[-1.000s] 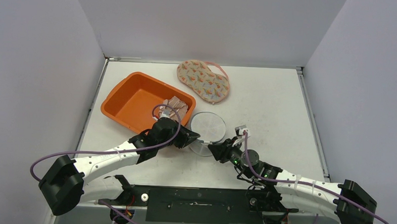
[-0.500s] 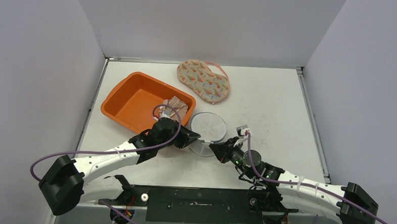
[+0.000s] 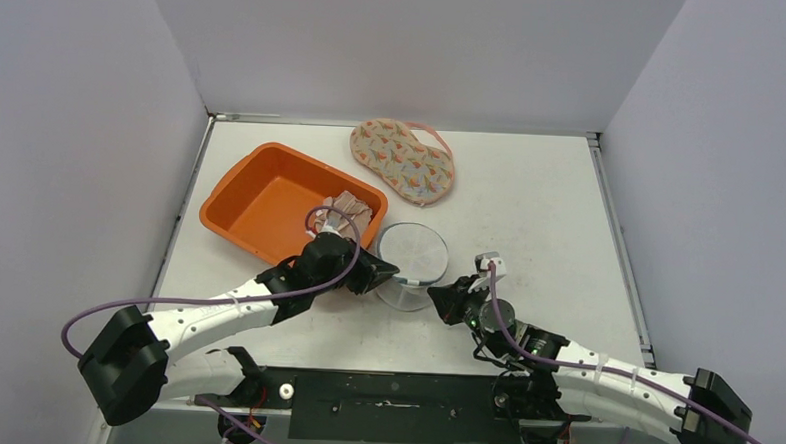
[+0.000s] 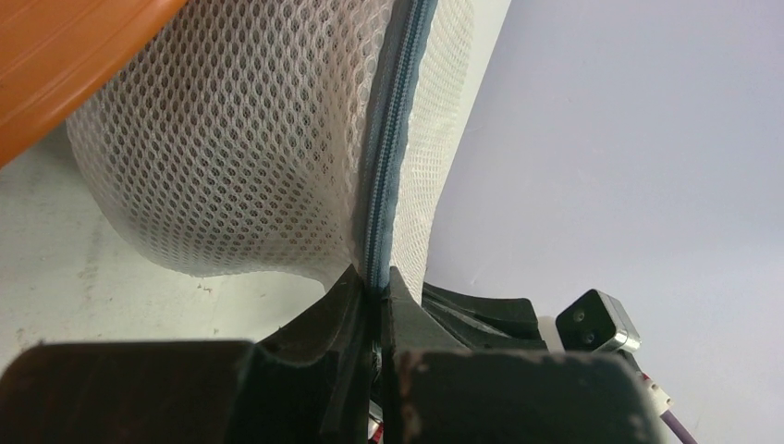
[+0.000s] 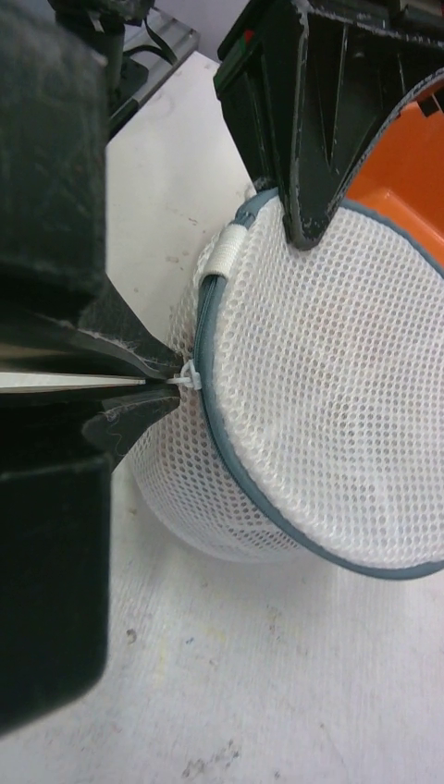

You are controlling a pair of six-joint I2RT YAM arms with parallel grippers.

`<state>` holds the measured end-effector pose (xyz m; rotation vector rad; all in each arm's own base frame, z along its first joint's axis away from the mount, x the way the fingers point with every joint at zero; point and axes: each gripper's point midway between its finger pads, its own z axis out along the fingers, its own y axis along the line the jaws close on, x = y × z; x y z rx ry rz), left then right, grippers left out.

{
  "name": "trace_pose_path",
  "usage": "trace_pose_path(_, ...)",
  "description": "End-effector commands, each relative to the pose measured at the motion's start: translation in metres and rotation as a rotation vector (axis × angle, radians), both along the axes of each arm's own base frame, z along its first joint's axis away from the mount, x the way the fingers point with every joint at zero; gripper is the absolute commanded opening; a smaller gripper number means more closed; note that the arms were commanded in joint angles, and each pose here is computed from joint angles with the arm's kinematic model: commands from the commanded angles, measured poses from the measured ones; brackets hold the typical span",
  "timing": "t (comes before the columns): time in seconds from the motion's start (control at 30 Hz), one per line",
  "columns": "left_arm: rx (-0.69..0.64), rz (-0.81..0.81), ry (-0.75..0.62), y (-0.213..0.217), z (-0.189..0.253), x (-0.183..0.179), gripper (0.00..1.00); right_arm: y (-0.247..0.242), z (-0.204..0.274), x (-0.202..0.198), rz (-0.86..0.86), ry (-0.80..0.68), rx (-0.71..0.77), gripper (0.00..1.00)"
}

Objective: Unzip the laundry bag and remove the bra
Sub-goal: Unzip the laundry bag at the center of the board.

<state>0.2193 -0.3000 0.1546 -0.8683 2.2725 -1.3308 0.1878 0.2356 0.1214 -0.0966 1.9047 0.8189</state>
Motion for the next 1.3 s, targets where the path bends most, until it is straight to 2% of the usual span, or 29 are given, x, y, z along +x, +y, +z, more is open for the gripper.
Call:
trace_pose_path(0.0,-0.049,-0.06,-0.062,-0.013,0.017,0.002,0.0,-0.017,0.006,0.012,-0.113,-0.009,-0.023,0.05)
trace_pose_path(0.3,0.057,-0.308,-0.189,-0.042,0.023,0.015,0.0,-0.005,0.015,-0.013,0.001,-0.061,-0.072,0.05)
trace_pose_path(0.47,0.095,-0.367,-0.243,-0.053,0.03,0.034,0.01,0.004,0.02,-0.03,0.019,-0.084,-0.085,0.05)
trace_pose_path(0.5,0.102,-0.371,-0.257,-0.055,0.032,0.038,0.05,0.005,0.02,-0.033,0.019,-0.088,-0.089,0.05)
trace_pose_path(0.57,0.125,-0.38,-0.271,-0.058,0.034,0.045,0.23,0.009,0.02,-0.035,0.016,-0.094,-0.094,0.05)
trace_pose_path(0.6,0.137,-0.386,-0.274,-0.059,0.034,0.047,0.34,0.01,0.018,-0.035,0.01,-0.094,-0.097,0.05)
trace_pose_path(0.67,0.175,-0.376,-0.256,-0.052,0.029,0.046,0.6,0.012,0.017,-0.033,-0.002,-0.093,-0.091,0.05)
trace_pose_path(0.7,0.188,-0.366,-0.249,-0.048,0.026,0.044,0.7,0.014,0.016,-0.033,-0.005,-0.092,-0.085,0.05)
trace_pose_path(0.77,0.202,-0.344,-0.23,-0.037,0.019,0.037,0.81,0.016,0.015,-0.031,-0.012,-0.091,-0.075,0.05)
trace_pose_path(1.0,0.233,-0.27,-0.159,0.0,0.001,-0.008,0.97,0.026,0.018,-0.027,-0.02,-0.1,-0.077,0.05)
trace_pose_path(1.17,0.185,-0.222,-0.167,0.001,0.008,-0.029,0.96,0.037,0.017,-0.025,0.002,-0.097,-0.068,0.05)
trace_pose_path(1.27,0.144,-0.208,-0.168,-0.007,0.01,-0.034,0.99,0.047,0.017,-0.027,0.037,-0.1,-0.068,0.05)
